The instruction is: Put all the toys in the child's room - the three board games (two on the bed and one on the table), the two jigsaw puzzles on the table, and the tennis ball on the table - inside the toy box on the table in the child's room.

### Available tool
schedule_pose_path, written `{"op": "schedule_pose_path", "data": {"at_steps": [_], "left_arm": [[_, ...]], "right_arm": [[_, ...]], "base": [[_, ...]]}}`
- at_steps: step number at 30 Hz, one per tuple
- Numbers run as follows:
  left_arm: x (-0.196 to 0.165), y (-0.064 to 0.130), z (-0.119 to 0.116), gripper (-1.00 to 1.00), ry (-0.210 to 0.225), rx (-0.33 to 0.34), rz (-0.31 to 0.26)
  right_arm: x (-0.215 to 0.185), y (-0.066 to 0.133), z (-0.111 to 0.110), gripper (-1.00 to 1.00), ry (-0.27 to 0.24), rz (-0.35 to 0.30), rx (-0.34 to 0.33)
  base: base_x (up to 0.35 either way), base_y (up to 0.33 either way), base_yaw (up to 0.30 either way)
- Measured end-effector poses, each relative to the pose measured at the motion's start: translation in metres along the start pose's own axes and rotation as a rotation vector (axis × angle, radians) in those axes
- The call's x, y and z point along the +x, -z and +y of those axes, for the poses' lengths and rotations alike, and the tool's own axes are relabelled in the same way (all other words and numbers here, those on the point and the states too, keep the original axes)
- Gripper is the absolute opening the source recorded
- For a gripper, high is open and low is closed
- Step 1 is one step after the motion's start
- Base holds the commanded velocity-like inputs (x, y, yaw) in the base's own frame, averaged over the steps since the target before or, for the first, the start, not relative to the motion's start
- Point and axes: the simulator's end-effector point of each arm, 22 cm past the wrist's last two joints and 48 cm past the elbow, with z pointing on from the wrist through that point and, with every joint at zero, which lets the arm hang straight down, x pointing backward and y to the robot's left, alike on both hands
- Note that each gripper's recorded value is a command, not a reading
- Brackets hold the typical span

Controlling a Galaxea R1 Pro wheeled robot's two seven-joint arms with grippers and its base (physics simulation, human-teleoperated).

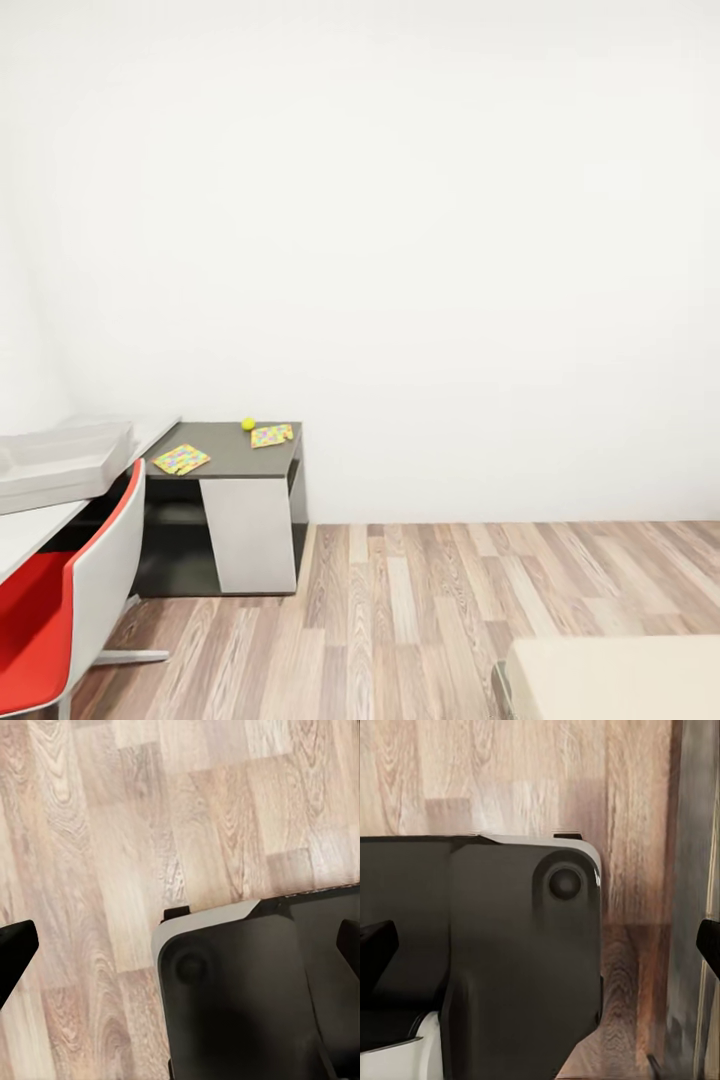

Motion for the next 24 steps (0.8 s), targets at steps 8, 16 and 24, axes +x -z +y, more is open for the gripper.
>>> {"op": "schedule_pose_path", "data": {"at_steps": [8,16,24], "left_arm": [[-0.0024,0.0,0.0006,1.0,-0.001,-0.001,-0.006],[-0.0049,0.0,0.002,1.0,-0.001,-0.004,-0.013],[-0.0073,-0.0001,0.0025,1.0,-0.002,-0.005,-0.019]], "right_arm": [[-0.0024,-0.0002,-0.0004,1.0,-0.001,-0.006,0.001],[-0.0048,-0.0004,-0.002,1.0,0.0,-0.013,0.003],[-0.0073,-0.0007,-0.0067,1.0,0.001,-0.019,0.008]], "base": [[-0.212,0.071,-0.274],[-0.039,0.014,-0.274],[-0.071,0.009,-0.274]]}}
